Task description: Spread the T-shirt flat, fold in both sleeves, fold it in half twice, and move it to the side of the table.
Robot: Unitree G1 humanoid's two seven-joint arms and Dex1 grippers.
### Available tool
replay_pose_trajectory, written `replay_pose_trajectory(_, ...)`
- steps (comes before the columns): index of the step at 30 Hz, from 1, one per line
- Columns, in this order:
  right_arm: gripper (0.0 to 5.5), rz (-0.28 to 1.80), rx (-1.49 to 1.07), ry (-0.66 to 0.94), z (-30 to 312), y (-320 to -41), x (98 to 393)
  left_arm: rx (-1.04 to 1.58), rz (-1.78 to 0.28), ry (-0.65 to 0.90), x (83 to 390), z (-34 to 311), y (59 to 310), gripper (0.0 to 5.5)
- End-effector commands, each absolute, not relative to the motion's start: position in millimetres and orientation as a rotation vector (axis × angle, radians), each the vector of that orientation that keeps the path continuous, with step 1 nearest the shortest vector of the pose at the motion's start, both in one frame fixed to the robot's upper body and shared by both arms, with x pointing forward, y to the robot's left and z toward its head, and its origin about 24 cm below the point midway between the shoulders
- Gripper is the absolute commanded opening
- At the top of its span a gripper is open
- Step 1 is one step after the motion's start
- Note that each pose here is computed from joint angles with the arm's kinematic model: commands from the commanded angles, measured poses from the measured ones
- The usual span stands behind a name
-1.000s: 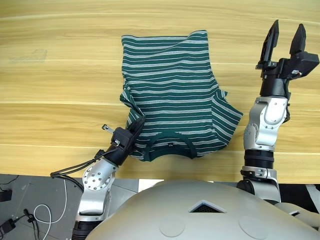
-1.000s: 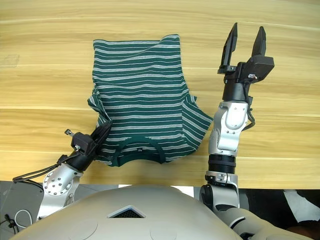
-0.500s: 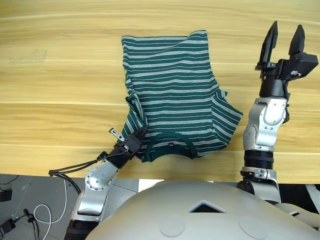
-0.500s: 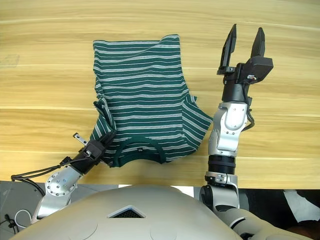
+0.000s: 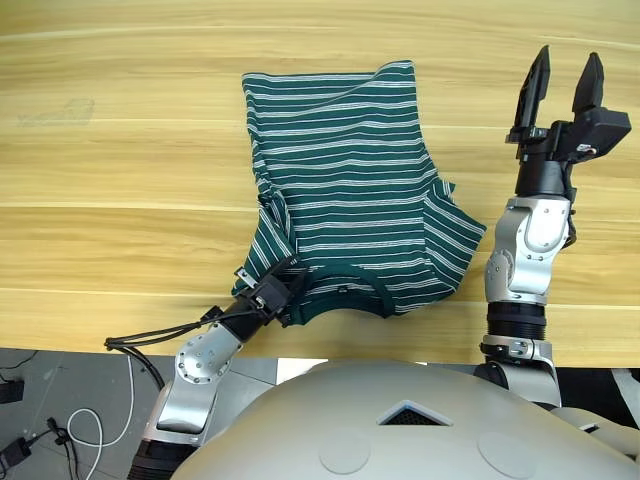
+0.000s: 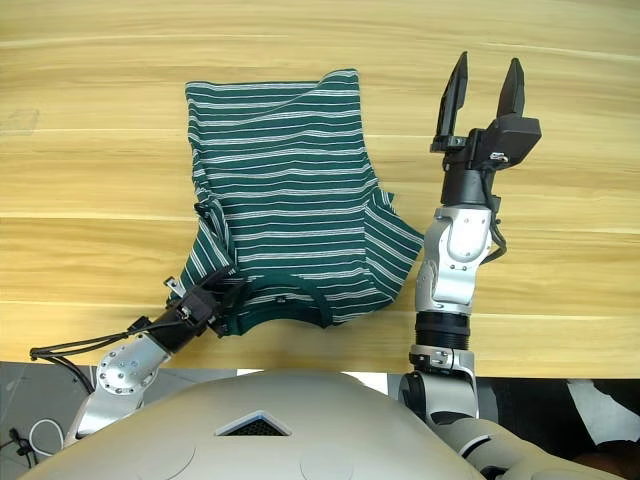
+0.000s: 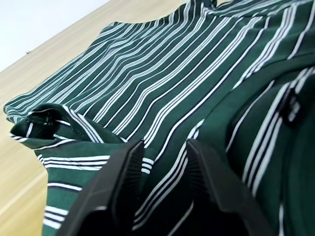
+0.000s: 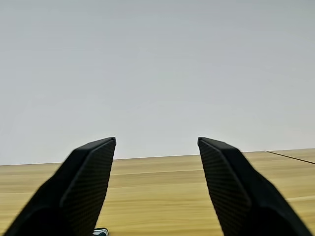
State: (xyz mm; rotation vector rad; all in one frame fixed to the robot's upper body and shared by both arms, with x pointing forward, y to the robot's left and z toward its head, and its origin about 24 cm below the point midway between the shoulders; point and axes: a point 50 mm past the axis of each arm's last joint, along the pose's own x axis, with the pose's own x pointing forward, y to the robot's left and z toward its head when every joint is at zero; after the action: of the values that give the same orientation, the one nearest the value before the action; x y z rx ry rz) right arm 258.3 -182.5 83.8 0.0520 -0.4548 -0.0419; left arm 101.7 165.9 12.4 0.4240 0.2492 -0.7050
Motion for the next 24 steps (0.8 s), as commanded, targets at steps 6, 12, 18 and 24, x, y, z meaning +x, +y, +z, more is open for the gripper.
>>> replay_pose_trajectory(6, 3.10, -0.026, 0.032, -0.438, 81, -184, 263, 0.139, -0.824, 0.144, 113, 55, 164, 3.17)
replay_pose_trajectory(12, 3.10, 0.048, -0.038, -0.277, 78, -236, 247, -0.264, -0.650, -0.181, 138, 129, 188, 3.84)
replay_pose_trajectory(18, 3.10, 0.517, 0.347, 0.168, 71, -286, 179, -0.239, -0.175, -0.274, 147, 146, 231, 3.84)
replay_pose_trajectory(24, 3.10, 0.404, 0.581, 0.499, 51, -291, 168, -0.167, -0.046, -0.191, 136, 132, 237, 3.84)
